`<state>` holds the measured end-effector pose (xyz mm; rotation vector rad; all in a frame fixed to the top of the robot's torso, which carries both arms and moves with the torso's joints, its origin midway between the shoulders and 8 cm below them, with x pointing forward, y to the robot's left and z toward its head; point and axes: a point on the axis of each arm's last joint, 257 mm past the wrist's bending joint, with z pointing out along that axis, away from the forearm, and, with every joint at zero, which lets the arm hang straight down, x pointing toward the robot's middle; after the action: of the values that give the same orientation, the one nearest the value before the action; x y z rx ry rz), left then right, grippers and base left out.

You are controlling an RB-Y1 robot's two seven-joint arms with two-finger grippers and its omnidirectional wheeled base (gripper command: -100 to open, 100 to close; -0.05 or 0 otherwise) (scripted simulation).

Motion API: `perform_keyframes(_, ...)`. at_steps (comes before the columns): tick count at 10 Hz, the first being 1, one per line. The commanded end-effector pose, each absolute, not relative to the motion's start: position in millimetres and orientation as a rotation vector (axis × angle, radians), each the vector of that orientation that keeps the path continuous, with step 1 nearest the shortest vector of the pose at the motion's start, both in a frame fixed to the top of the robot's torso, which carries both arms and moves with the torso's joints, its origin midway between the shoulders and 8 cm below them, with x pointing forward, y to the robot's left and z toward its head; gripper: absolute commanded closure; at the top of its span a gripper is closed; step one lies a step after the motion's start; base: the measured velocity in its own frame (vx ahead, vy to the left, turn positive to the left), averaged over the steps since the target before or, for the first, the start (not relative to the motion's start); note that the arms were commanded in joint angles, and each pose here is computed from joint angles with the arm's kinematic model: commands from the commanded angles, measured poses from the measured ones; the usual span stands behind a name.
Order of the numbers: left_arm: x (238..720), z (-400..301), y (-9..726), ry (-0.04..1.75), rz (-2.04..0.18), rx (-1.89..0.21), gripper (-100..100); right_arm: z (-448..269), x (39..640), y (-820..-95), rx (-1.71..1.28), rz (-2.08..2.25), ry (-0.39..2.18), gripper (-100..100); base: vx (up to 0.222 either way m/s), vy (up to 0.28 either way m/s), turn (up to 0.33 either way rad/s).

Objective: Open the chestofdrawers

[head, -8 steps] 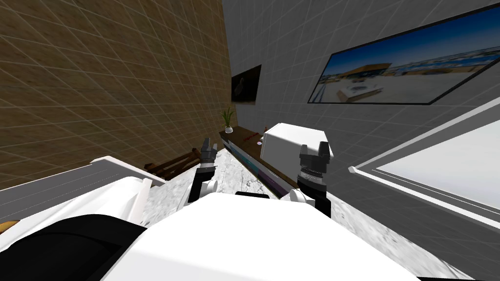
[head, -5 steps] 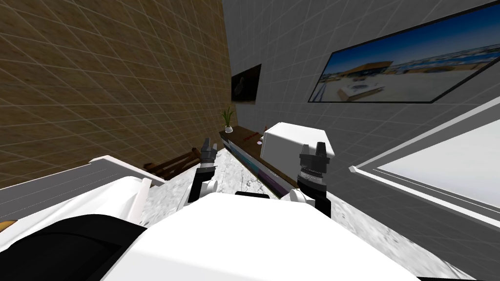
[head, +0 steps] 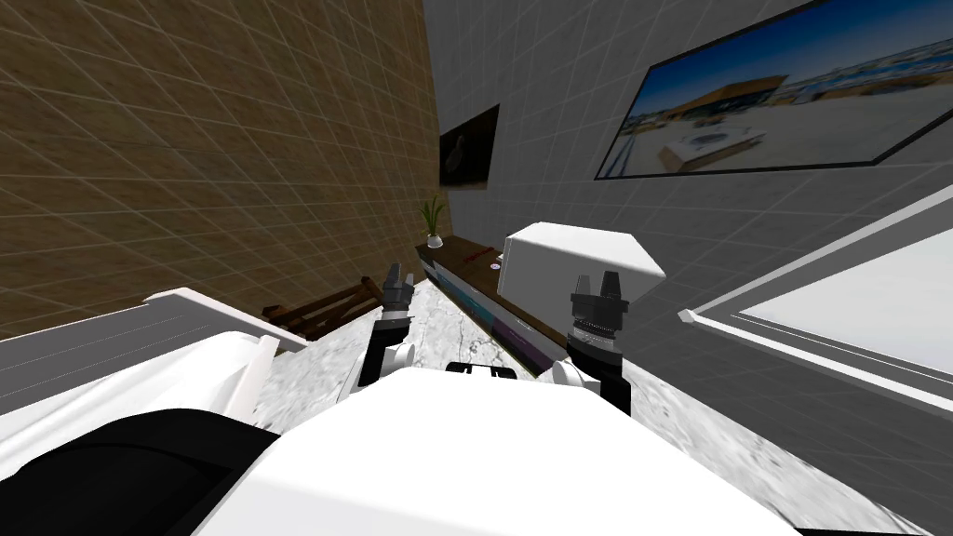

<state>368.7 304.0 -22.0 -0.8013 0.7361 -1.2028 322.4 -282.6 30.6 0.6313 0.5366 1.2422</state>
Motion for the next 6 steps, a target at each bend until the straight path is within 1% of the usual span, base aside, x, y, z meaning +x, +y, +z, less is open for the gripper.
perform_keyframes(1, 368.7, -22.0, 304.0, 0.736, -1.203, -0.801, 0, 30.6, 322.4, -282.6, 0.631, 1.242, 0.537, 0, 0.000, 0.000, 0.000)
perform_keyframes(2, 371.4, -26.1, 301.4, 0.767, -1.200, -0.782, -100, 30.7, 322.4, -282.6, 0.631, 1.242, 0.537, 0, 0.014, 0.003, -0.028)
perform_keyframes(6, 382.6, -49.5, 295.8, 0.860, -1.187, -0.738, -100, 30.4, 322.5, -282.6, 0.632, 1.242, 0.537, 0, 0.032, 0.012, -0.068)
